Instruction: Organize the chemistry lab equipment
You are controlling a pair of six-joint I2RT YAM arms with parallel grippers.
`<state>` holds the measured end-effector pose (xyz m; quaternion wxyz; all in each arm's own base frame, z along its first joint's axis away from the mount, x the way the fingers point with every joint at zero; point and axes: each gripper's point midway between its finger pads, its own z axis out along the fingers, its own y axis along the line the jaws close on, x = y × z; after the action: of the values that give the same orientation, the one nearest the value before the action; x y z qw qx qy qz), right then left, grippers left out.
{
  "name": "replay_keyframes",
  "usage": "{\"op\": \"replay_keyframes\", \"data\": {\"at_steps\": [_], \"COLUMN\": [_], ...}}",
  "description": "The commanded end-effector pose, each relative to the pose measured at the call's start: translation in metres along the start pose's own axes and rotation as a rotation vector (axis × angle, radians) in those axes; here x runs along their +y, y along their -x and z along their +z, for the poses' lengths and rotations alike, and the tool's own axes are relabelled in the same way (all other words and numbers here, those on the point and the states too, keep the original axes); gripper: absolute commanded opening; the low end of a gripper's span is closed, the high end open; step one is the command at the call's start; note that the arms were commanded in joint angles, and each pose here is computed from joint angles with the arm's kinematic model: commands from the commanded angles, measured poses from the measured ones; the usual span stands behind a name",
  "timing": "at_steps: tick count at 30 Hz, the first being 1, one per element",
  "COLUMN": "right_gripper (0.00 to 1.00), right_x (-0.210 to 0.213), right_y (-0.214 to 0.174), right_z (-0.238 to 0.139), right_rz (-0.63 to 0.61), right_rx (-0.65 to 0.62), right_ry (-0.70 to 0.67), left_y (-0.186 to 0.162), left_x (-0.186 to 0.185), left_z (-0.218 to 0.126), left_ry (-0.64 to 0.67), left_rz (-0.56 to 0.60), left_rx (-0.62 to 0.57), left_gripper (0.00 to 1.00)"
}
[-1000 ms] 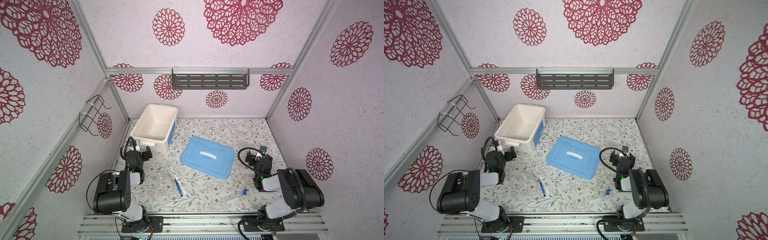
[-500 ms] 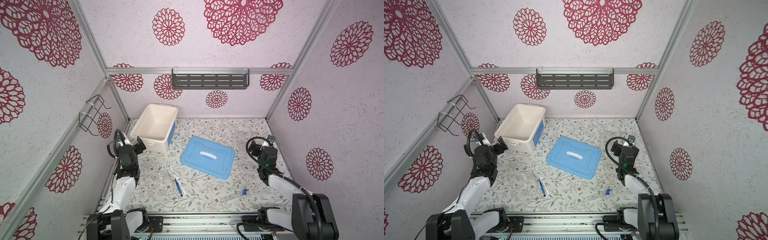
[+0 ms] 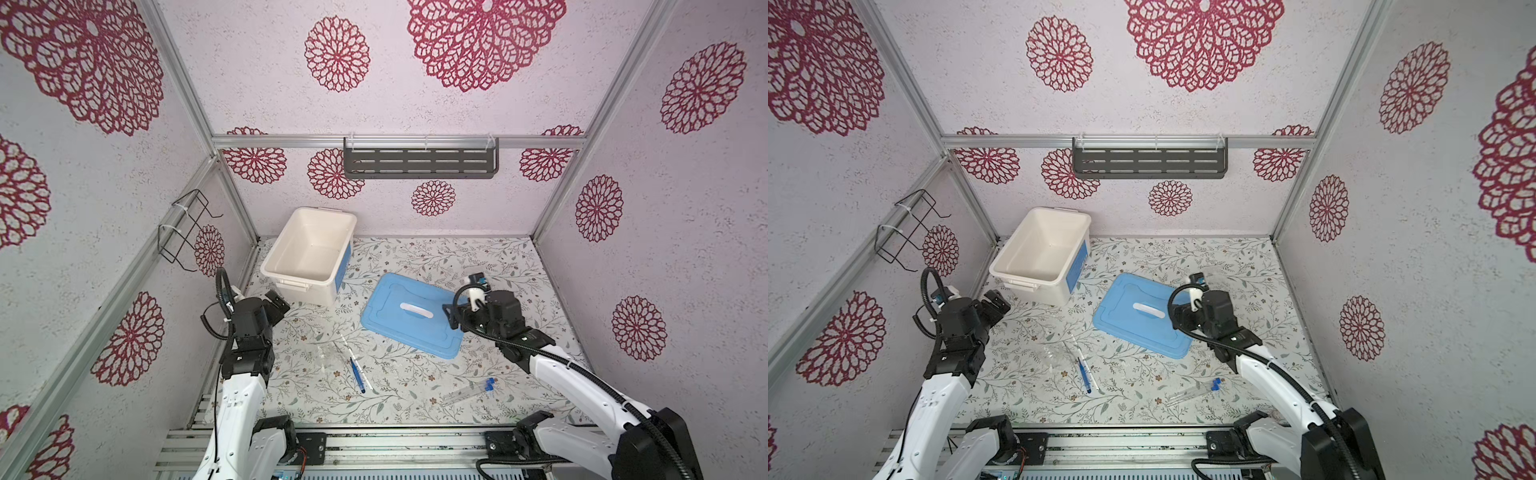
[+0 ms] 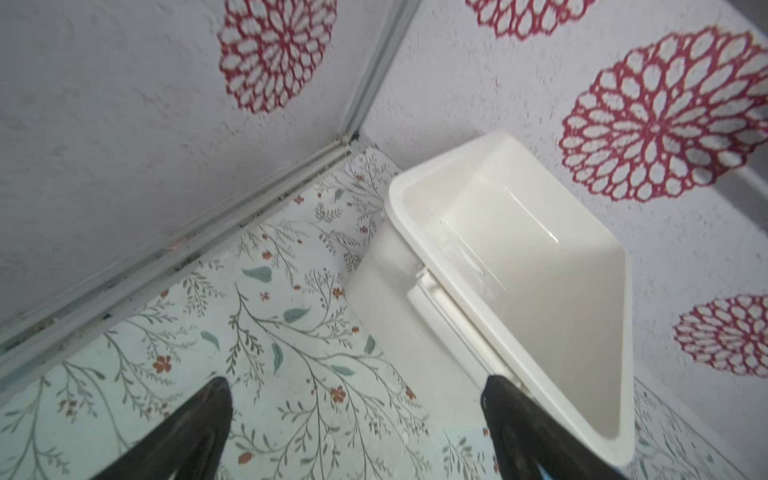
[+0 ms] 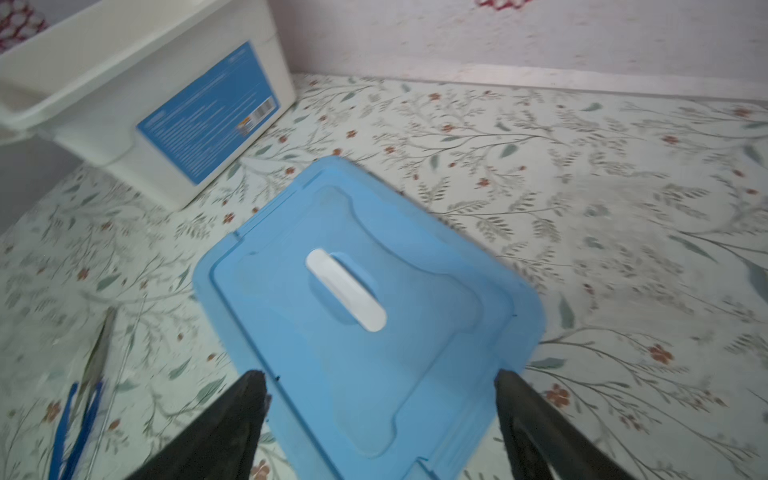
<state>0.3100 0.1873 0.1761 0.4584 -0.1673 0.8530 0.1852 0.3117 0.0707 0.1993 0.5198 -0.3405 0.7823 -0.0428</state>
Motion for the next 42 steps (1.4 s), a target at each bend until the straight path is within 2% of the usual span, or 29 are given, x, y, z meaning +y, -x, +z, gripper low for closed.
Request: {"op": "replay_keyframes", "data": {"at_steps": [1, 3, 7, 11, 17, 20, 22, 26, 30, 34, 35, 39, 42], "right_gripper": [0.89, 0.89, 0.89, 0.89, 0.89, 0.89, 0.88, 0.87, 0.87, 0.82, 0.81, 0.79, 0.78], "right_x": [0.04, 0.065, 0.087, 0.086, 0.082, 0.08, 0.079, 0.078, 0.078, 0.085, 0.087, 0.093, 0.098], "right_y": [-0.002, -0.003, -0.007, -0.01, -0.015, -0.02, -0.023, -0.028, -0.026, -0.021, -0.02, -0.018, -0.016], "right_z": [0.004, 0.008, 0.019, 0.025, 0.025, 0.022, 0.02, 0.017, 0.017, 0.019, 0.02, 0.022, 0.025], "right_rz": [-0.116, -0.165, -0.216, -0.223, -0.18, -0.174, -0.176, -0.167, -0.162, -0.163, -0.165, -0.163, -0.162], "right_rx": [0.043, 0.042, 0.064, 0.091, 0.107, 0.122, 0.127, 0.134, 0.126, 0.111, 0.111, 0.107, 0.109], "right_ry": [0.085, 0.144, 0.182, 0.159, 0.129, 0.104, 0.096, 0.085, 0.078, 0.102, 0.108, 0.124, 0.133], "left_y": [-0.047, -0.077, -0.122, -0.123, -0.156, -0.164, -0.169, -0.167, -0.172, -0.182, -0.182, -0.181, -0.183], "left_x": [-0.031, -0.041, -0.004, 0.001, 0.024, 0.025, 0.016, 0.004, 0.012, 0.023, 0.023, 0.025, 0.03], "left_z": [-0.011, -0.024, -0.058, -0.081, -0.078, -0.07, -0.062, -0.049, -0.04, -0.037, -0.036, -0.032, -0.031], "left_ry": [-0.134, -0.166, 0.061, 0.145, 0.304, 0.327, 0.282, 0.246, 0.291, 0.333, 0.333, 0.328, 0.341], "left_rz": [0.044, 0.09, 0.135, 0.189, 0.218, 0.217, 0.203, 0.2, 0.222, 0.205, 0.201, 0.191, 0.177], "left_rx": [0.275, 0.432, 0.658, 0.708, 0.884, 0.912, 0.916, 0.908, 0.91, 0.939, 0.931, 0.898, 0.893], "left_gripper": [0.97, 0.97, 0.97, 0.99, 0.78, 0.7, 0.65, 0.64, 0.6, 0.47, 0.46, 0.31, 0.31]}}
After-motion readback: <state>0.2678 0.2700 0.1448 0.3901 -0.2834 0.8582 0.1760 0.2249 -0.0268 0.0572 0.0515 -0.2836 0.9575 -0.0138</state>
